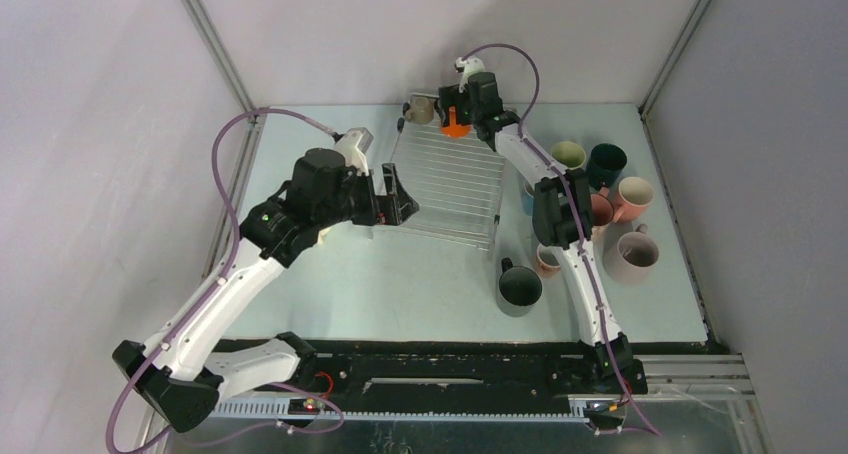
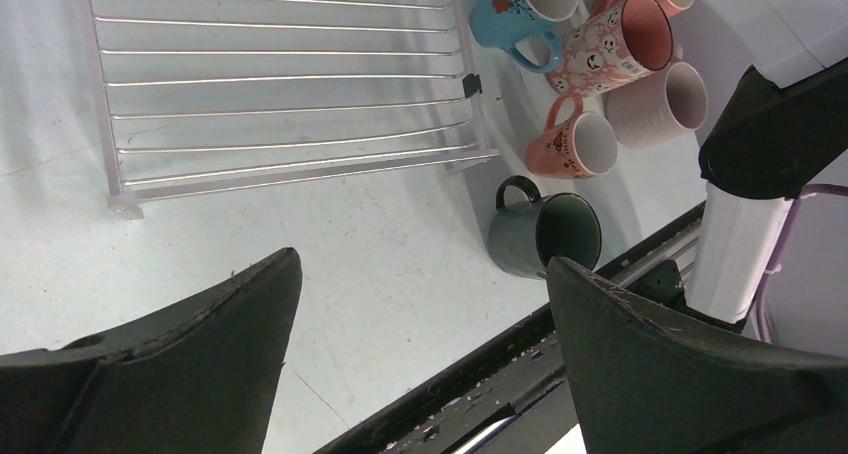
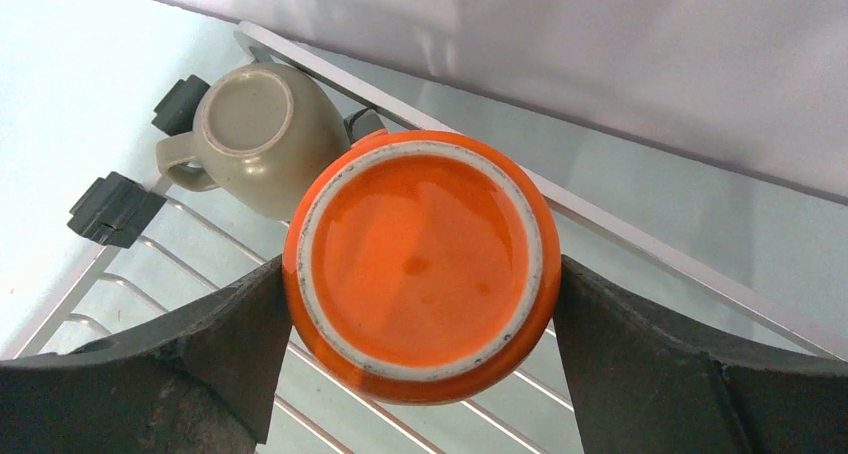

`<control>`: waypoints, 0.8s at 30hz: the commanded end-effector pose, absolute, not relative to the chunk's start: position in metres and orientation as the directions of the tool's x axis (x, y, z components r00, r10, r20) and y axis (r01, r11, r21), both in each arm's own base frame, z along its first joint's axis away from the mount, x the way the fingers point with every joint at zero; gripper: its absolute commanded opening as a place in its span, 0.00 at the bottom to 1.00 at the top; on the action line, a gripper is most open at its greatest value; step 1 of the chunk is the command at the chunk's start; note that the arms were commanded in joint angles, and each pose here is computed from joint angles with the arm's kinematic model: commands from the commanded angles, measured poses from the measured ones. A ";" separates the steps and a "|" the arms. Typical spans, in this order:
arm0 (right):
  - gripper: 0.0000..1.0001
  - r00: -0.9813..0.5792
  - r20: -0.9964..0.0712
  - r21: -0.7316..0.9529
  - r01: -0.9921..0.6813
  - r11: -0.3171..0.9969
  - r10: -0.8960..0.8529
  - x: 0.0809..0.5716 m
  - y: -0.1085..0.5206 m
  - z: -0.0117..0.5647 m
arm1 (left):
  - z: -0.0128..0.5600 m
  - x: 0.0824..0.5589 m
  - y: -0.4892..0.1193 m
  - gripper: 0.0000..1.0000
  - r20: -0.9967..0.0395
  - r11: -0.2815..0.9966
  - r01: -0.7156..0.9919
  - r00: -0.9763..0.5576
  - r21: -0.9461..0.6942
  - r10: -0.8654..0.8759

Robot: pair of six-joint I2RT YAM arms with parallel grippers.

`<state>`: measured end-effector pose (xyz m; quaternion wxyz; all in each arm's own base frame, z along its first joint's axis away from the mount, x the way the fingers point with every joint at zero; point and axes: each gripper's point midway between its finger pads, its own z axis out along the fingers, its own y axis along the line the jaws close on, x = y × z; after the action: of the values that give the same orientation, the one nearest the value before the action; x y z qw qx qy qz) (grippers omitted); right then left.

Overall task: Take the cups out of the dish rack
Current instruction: Unload the cup from the dish rack.

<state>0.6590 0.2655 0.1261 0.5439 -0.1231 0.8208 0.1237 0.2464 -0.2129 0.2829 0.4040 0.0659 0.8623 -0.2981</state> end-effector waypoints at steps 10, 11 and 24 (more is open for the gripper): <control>0.51 -0.297 -0.954 0.071 -0.378 0.923 -0.048 0.640 0.280 0.177 | 0.302 0.252 -0.218 1.00 -0.777 0.794 0.392 -0.610 -0.465 -0.154; 0.48 -0.299 -0.953 0.076 -0.375 0.924 -0.043 0.637 0.279 0.179 | 0.302 0.252 -0.218 1.00 -0.777 0.792 0.392 -0.610 -0.468 -0.156; 0.35 -0.324 -0.946 0.150 -0.344 0.927 0.033 0.579 0.287 0.198 | 0.283 0.249 -0.214 1.00 -0.763 0.790 0.360 -0.616 -0.496 -0.198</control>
<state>0.5914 0.2720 0.1250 0.5165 -0.1258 0.8372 0.1283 0.2458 -0.2129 0.2862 0.4239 0.0624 0.8479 -0.3121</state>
